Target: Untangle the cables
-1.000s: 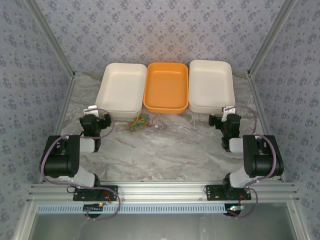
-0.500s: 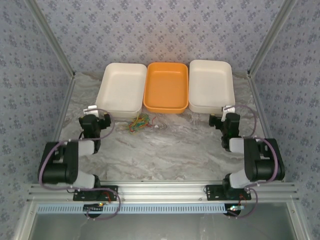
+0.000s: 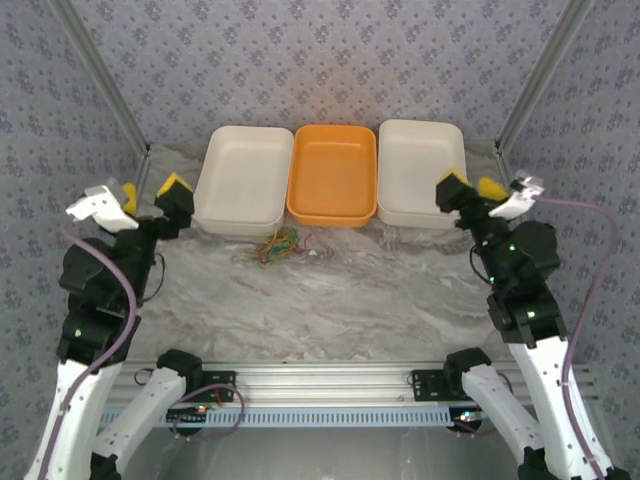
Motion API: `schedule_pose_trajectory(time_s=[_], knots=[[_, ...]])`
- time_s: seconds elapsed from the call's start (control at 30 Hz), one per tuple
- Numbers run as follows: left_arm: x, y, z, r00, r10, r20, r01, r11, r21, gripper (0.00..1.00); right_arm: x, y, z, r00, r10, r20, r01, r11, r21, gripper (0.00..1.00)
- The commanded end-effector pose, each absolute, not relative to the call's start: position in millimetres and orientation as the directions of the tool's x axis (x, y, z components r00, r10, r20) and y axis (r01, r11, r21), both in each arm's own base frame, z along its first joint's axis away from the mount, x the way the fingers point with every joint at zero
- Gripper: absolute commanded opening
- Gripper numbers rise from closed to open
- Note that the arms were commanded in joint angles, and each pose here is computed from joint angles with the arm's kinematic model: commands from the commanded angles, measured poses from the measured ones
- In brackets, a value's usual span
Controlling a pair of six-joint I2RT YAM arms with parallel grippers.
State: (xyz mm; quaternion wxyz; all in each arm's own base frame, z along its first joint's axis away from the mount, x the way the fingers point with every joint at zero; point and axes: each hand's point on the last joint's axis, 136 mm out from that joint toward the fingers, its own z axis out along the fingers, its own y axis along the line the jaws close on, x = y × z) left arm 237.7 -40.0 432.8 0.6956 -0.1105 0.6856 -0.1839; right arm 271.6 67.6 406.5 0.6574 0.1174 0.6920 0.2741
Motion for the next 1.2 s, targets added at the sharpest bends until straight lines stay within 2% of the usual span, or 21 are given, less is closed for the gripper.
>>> schedule_pose_trajectory(time_s=[0.0,0.03,0.1,0.2,0.3,0.4,0.5,0.7,0.93,1.07,1.1,1.17], knots=[[235,-71,259,-0.605,-0.409,-0.683,-0.088,0.887,-0.453,0.98,251,127,276,-0.563,0.418,-0.713,-0.07,0.836,0.544,0.87],[230,-72,228,-0.655,-0.439,-0.615,-0.161,0.876,-0.454,0.96,239,137,266,-0.553,0.36,-0.751,-0.082,0.874,0.479,0.87],[224,-83,178,-0.705,-0.474,-0.528,-0.222,0.854,-0.47,0.91,219,155,246,-0.56,0.313,-0.767,-0.089,0.898,0.431,0.8],[228,-104,135,-0.7,-0.544,-0.462,-0.245,0.791,-0.561,0.85,202,195,211,-0.629,0.264,-0.732,-0.13,0.892,0.434,0.74],[244,-124,125,-0.687,-0.572,-0.448,-0.192,0.738,-0.647,0.84,192,241,185,-0.686,0.186,-0.703,-0.205,0.878,0.432,0.74],[263,-137,123,-0.7,-0.517,-0.492,-0.122,0.766,-0.631,0.89,190,272,170,-0.731,0.129,-0.67,-0.236,0.873,0.426,0.75],[278,-149,114,-0.726,-0.471,-0.501,-0.086,0.785,-0.614,0.82,187,289,170,-0.744,0.115,-0.658,-0.262,0.856,0.446,0.75],[305,-156,88,-0.75,-0.389,-0.534,-0.06,0.845,-0.531,0.8,192,288,169,-0.754,0.18,-0.632,-0.236,0.824,0.516,0.76],[329,-153,62,-0.762,-0.357,-0.541,-0.057,0.868,-0.493,0.54,193,284,172,-0.752,0.191,-0.631,-0.234,0.817,0.527,0.75],[334,-162,59,-0.775,-0.338,-0.533,-0.023,0.859,-0.511,0.27,194,283,167,-0.757,0.188,-0.625,-0.226,0.823,0.522,0.75],[334,-164,58,-0.779,-0.333,-0.531,-0.016,0.857,-0.515,0.17,195,282,165,-0.759,0.19,-0.623,-0.22,0.825,0.52,0.74],[332,-164,57,-0.781,-0.332,-0.529,-0.013,0.855,-0.518,0.06,197,278,162,-0.76,0.194,-0.62,-0.21,0.829,0.518,0.74]])
